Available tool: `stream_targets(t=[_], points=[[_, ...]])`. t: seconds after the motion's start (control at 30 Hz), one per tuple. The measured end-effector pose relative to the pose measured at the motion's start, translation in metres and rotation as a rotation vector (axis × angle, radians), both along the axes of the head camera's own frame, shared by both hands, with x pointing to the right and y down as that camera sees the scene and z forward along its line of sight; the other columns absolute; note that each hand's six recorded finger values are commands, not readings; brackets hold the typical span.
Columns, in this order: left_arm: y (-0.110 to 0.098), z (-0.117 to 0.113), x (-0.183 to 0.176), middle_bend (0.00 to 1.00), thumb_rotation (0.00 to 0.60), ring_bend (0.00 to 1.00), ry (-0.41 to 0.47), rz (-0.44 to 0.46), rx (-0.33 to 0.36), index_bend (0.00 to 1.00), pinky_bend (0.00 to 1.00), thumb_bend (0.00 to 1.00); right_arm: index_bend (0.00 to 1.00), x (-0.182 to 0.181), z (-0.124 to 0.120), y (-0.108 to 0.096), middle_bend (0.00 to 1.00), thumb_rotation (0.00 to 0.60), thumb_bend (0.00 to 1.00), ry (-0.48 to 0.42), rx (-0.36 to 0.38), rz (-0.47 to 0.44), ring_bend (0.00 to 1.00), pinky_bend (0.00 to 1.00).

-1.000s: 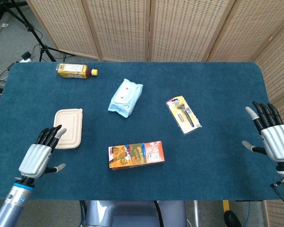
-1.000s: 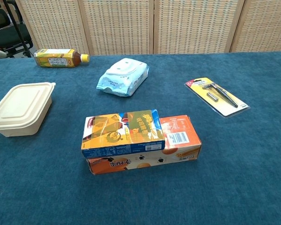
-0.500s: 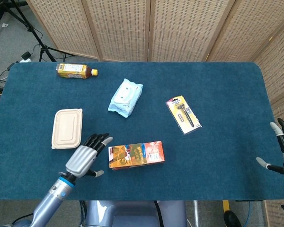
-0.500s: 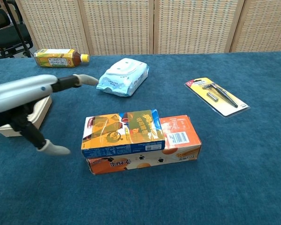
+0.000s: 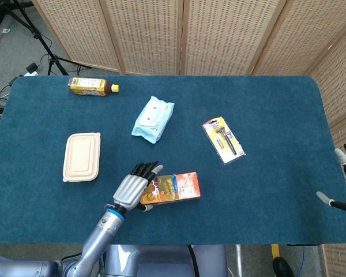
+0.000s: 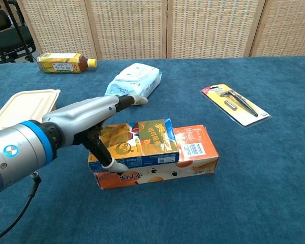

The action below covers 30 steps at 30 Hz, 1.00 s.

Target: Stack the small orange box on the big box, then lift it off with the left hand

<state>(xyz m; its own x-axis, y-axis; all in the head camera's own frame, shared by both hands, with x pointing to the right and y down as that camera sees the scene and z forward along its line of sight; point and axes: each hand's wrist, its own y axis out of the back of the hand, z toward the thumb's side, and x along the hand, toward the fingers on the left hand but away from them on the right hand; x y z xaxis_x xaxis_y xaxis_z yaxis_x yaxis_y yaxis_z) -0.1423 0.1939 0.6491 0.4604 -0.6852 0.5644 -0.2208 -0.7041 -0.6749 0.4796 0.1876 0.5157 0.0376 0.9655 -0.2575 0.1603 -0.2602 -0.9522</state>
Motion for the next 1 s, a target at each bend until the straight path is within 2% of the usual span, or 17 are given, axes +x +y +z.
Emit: stream_targets(t=[0.07,0.13,0.23,0.5,0.7,0.83,1.0], points=[[-0.002,0.000,0.001,0.37,0.600,0.29,0.008,-0.010,0.013,0.41,0.40,0.00,0.00,0.000,0.000,0.000,0.00,0.600,0.00,0.000,-0.002,0.001,0.00,0.00],[-0.003,-0.001,0.001,0.43,0.600,0.34,0.015,-0.017,0.028,0.49,0.44,0.00,0.00,0.000,0.001,0.000,0.00,0.600,0.00,0.002,-0.003,0.002,0.00,0.00],[-0.005,-0.003,0.001,0.47,0.600,0.38,0.034,-0.031,0.055,0.55,0.46,0.02,0.00,0.000,0.000,0.000,0.00,0.600,0.00,0.002,-0.003,0.003,0.00,0.00],[-0.005,-0.010,-0.003,0.47,0.600,0.38,0.087,-0.050,0.076,0.55,0.46,0.02,0.00,-0.002,0.002,0.002,0.00,0.600,0.00,0.001,-0.015,0.003,0.00,0.00],[-0.008,-0.027,-0.019,0.47,0.600,0.38,0.118,-0.039,0.141,0.55,0.46,0.02,0.00,-0.002,0.003,0.001,0.00,0.600,0.00,-0.004,-0.022,0.005,0.00,0.00],[-0.006,-0.035,-0.048,0.47,0.600,0.38,0.123,-0.020,0.174,0.55,0.46,0.02,0.00,-0.003,0.003,0.002,0.00,0.600,0.00,-0.007,-0.026,0.004,0.00,0.00],[0.002,-0.038,-0.105,0.47,0.600,0.38,0.112,0.002,0.184,0.55,0.46,0.01,0.00,-0.006,0.004,0.003,0.00,0.600,0.00,-0.008,-0.031,-0.007,0.00,0.00]])
